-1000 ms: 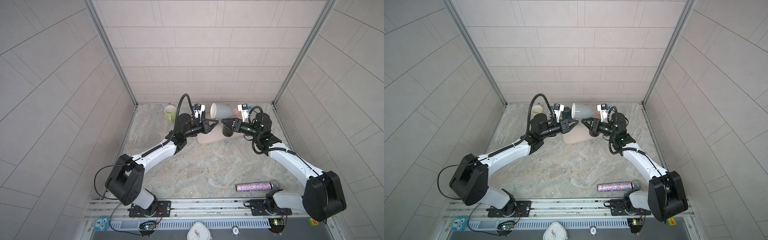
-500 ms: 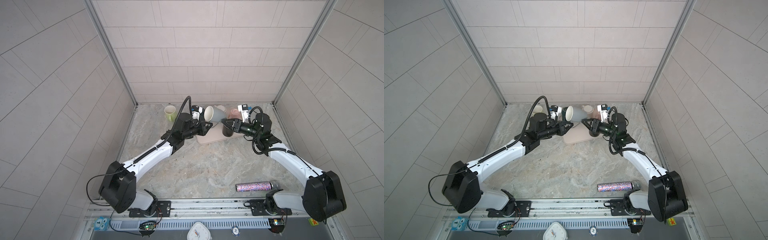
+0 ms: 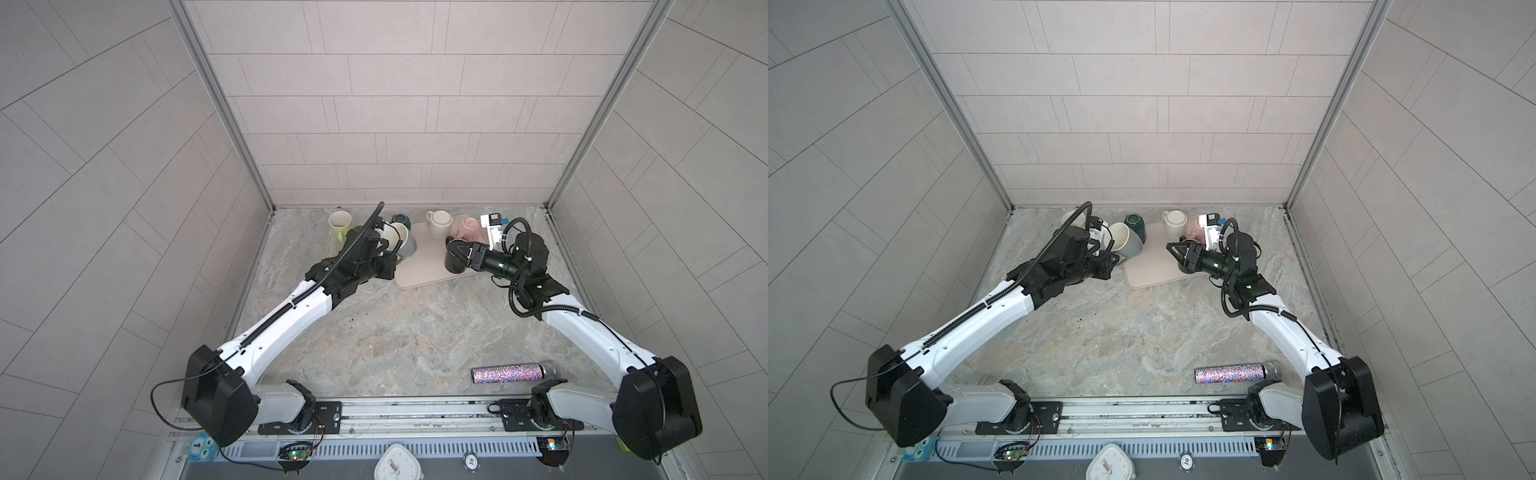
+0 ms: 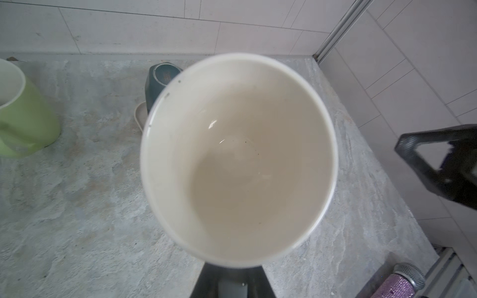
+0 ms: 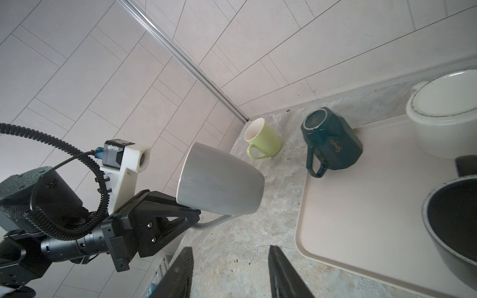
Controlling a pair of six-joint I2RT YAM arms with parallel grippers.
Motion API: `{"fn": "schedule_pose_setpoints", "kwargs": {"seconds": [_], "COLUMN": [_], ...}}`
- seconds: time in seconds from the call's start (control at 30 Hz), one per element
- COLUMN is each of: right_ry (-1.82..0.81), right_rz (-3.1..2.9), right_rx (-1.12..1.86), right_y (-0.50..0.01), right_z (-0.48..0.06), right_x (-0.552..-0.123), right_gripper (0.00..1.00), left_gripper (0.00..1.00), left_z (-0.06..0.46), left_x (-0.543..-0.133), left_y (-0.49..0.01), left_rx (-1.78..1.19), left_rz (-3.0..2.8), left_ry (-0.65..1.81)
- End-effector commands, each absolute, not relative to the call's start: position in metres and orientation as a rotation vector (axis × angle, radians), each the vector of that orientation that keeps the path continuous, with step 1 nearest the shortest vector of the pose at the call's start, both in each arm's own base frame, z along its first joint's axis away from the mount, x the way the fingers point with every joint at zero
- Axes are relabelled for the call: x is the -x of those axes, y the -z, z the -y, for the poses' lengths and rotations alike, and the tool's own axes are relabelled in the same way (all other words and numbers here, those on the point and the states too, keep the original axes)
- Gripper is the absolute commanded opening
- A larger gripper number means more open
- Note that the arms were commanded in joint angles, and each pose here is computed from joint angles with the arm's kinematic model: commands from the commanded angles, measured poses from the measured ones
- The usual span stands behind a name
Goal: Turn the mug right side up
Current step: Place the mug at the top-left of the table.
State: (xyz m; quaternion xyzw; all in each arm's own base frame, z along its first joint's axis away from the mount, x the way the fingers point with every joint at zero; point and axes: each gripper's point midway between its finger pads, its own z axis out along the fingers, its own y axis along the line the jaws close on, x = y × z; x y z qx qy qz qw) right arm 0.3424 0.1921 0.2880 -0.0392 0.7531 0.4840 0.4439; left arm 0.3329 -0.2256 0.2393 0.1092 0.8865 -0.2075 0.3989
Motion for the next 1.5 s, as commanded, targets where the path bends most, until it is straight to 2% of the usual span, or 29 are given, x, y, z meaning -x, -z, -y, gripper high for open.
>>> {"fn": "schedule_pose_setpoints", "kwargs": {"seconds": [0.0, 0.13, 0.27, 0.47, 0.83, 1.17, 1.47], "right_ry": [-1.033, -0.791, -0.660, -0.632, -0.644, -0.667, -0.627], "right_rz": [-1.927, -2.070, -2.154, -2.180, -2.214, -2.263, -2.293], "right_rx": [0.123, 0.110, 0.099, 0.085, 0.071, 0.055, 0.033], "right_y": [-0.279, -0.257, -0.243, -0.233, -0.218, -0.201, -0.187], "right_z": [-0.176, -0.149, -0.131, -0.123, -0.118, -0.120, -0.114], "right_x": [-0.332, -0.320, -0.307, -0.289, -0.266, -0.260, -0.259], "right_gripper": [0.49, 0.50, 0.56, 0.60, 0.60, 0.60, 0.60], "left_gripper": [0.00, 0.00, 0.00, 0.00, 0.00, 0.00, 0.00], "left_z": [0.210, 0.192, 0.169, 0.112, 0.019, -0.023, -0.027], "left_x": [-0.335, -0.336, -0.343, -0.362, -0.402, -0.453, -0.499], "left_y": [-0.268, -0.249, -0.234, -0.205, -0.191, -0.178, -0.167], "left_rx": [-0.292, -0.261, -0.203, -0.008, 0.325, 0.445, 0.404], "left_rz": [-2.173, -2.215, -2.247, -2.295, -2.239, -2.181, -2.196], "left_ry": [0.419, 0.312, 0.208, 0.066, -0.045, -0.116, -0.109]}}
